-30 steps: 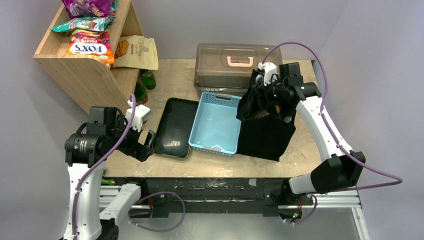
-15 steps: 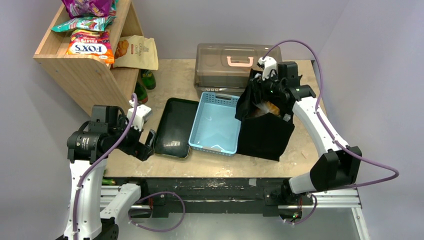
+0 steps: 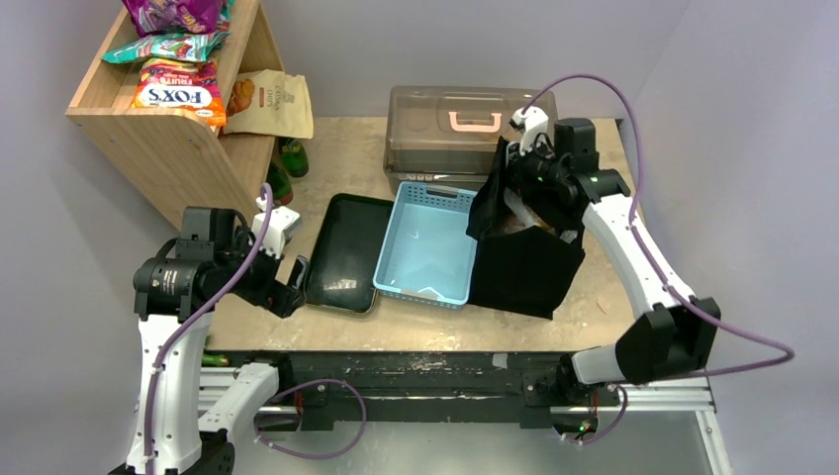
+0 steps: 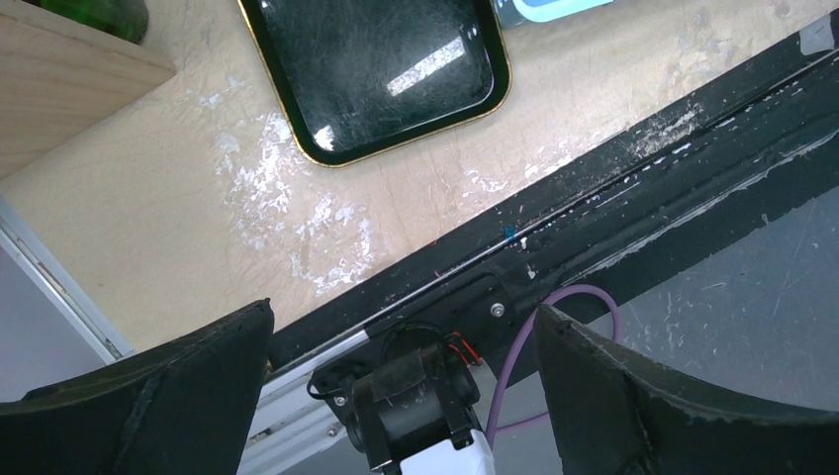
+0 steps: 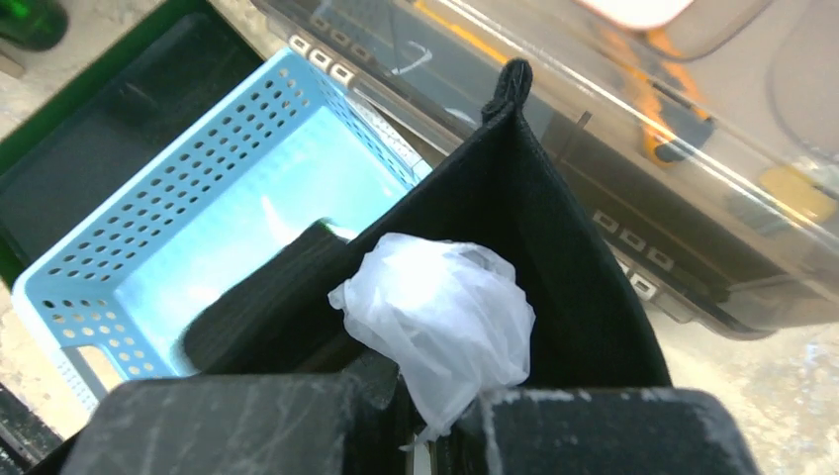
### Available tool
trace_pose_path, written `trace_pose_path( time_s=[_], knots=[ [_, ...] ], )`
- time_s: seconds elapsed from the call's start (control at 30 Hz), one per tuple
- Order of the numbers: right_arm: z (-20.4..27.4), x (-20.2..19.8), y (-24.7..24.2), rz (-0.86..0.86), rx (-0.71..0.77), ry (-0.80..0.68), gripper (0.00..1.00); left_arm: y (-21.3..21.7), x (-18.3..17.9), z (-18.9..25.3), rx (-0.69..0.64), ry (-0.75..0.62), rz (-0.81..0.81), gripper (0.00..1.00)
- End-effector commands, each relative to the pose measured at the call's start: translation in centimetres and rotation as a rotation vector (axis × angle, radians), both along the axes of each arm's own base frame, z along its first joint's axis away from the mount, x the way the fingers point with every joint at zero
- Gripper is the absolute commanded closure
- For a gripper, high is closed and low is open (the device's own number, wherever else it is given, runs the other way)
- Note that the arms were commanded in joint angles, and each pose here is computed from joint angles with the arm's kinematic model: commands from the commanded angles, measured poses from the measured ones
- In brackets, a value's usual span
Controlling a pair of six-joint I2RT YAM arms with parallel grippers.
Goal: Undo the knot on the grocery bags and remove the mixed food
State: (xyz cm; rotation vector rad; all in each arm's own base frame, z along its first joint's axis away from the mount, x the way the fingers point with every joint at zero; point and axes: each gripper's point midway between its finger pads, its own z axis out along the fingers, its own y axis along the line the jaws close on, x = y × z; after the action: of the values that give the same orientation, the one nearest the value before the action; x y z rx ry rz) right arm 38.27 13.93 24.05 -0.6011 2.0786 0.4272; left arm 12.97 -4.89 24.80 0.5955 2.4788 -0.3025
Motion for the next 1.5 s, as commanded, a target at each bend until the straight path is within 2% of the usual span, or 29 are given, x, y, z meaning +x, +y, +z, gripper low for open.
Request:
trace_pose_path(
  time_s=[0.0, 0.23, 0.53, 0.97, 1.47],
  knots=[
    [9.2, -1.7, -0.4, -0.006, 0.059, -0.211, 1.00, -0.8, 1.0, 1.4, -0.042, -0.051, -0.017, 0.00],
    [14.4, -2.9, -1.7, -0.051, 0.087, -0.298, 1.00, -1.6, 1.6, 2.3, -0.088, -0.049, -0.024, 0.00],
    [22.8, -2.5, -3.1, -0.117, 0.182, -0.443, 1.00, -1.7, 1.8, 4.3, -0.101, -0.134, -0.021, 0.00],
    [35.1, -5.6, -2.5, -0.088, 0.354, -0.665, 1.00, -3.2, 2.6, 7.3, -0.179, -0.227, -0.069, 0.00],
    [45.3, -7.2, -1.8, -0.049, 0.598, -0.878, 1.00, -4.2, 3.0, 10.1, -0.247, -0.305, -0.078, 0.00]
  ],
)
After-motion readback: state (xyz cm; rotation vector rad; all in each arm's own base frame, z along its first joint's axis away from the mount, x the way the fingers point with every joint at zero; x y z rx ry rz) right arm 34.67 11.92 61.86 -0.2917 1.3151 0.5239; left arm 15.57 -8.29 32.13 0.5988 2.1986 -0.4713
